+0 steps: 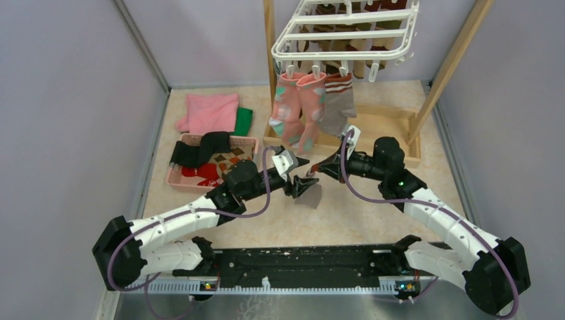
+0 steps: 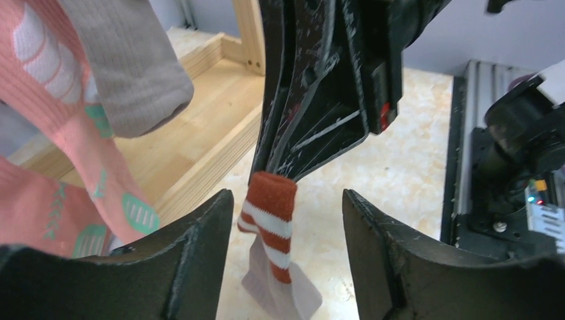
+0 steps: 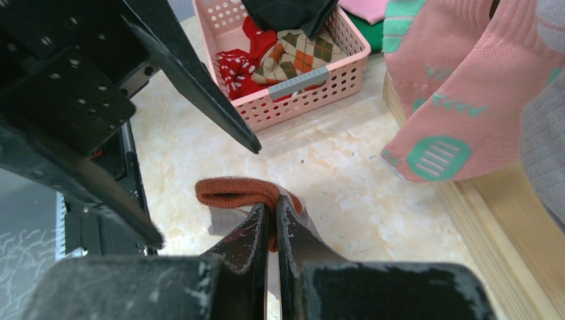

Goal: Clip the socks to the hanger
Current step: Pick up the sock from the bin, then open the clamp at the hanger.

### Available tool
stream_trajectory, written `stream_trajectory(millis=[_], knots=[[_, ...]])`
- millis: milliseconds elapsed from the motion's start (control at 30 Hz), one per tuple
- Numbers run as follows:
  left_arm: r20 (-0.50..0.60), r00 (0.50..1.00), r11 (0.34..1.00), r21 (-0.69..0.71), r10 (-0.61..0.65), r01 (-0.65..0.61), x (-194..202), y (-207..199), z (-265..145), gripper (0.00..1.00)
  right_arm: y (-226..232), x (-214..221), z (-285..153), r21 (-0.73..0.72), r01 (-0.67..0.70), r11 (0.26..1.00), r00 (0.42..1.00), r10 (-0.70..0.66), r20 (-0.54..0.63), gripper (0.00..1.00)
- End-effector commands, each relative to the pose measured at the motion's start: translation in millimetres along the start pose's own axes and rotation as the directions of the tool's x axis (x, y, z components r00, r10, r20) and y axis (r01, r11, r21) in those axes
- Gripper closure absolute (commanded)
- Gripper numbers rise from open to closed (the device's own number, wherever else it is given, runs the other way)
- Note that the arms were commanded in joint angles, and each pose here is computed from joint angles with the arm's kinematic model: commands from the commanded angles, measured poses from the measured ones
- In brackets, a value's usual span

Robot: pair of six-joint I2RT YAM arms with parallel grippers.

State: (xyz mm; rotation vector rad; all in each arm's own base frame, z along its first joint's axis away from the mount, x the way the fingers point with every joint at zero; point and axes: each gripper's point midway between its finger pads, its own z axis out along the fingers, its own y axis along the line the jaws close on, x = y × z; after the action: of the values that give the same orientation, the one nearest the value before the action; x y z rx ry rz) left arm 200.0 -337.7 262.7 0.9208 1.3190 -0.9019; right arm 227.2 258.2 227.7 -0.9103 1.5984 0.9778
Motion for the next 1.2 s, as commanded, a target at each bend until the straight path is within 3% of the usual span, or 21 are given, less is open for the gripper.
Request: stream_trajectory(millis=[0,100,267,500,667,900,1000,1167], knots=[[0.002,0.998,0.997,-0.037,0.07,-0.07,-11.3,9.6,5.2,0.35,9.7,-29.3,1.5,-0.029,0.068,0.997,0.996,-0.066,0.064,1.0],[-0.008,0.997,0.996,-0.04,0.079,-0.08,-8.6,11.3,7.4,0.36,10.7,-29.8,1.7,-0.035,0.071,0.997,0.995,-0.068,0.068,1.0],[-0.011,0.996,0.996,-0.037,0.087,-0.087,-8.6,12.2,11.7,0.55,14.0,-29.9,1.0,-0.051,0.08,0.995,0.995,-0.076,0.071,1.0],[-0.065,0.991,0.993,-0.021,0.117,-0.119,-2.3,12.7,11.9,0.99,17.4,-34.7,-3.2,-0.052,0.105,0.993,0.991,-0.1,0.091,1.0],[-0.057,0.982,0.981,-0.063,0.178,-0.182,-11.1,18.4,-6.9,1.0,16.1,-36.9,-7.6,-0.031,0.149,0.988,0.984,-0.145,0.106,1.0],[0.011,0.91,0.91,0.012,0.414,-0.414,-22.0,5.5,-31.5,1.0,29.5,-38.0,-9.4,-0.09,0.201,0.975,0.967,-0.183,0.178,0.41],[0.053,0.87,0.87,0.036,0.49,-0.492,-30.4,-1.1,-40.0,1.0,39.0,-37.5,-10.2,-0.135,0.213,0.968,0.958,-0.18,0.221,0.28],[0.138,0.831,0.832,0.071,0.538,-0.55,-42.0,-14.7,-46.4,1.0,43.5,-38.5,-10.4,-0.15,0.23,0.962,0.942,-0.18,0.284,0.16]])
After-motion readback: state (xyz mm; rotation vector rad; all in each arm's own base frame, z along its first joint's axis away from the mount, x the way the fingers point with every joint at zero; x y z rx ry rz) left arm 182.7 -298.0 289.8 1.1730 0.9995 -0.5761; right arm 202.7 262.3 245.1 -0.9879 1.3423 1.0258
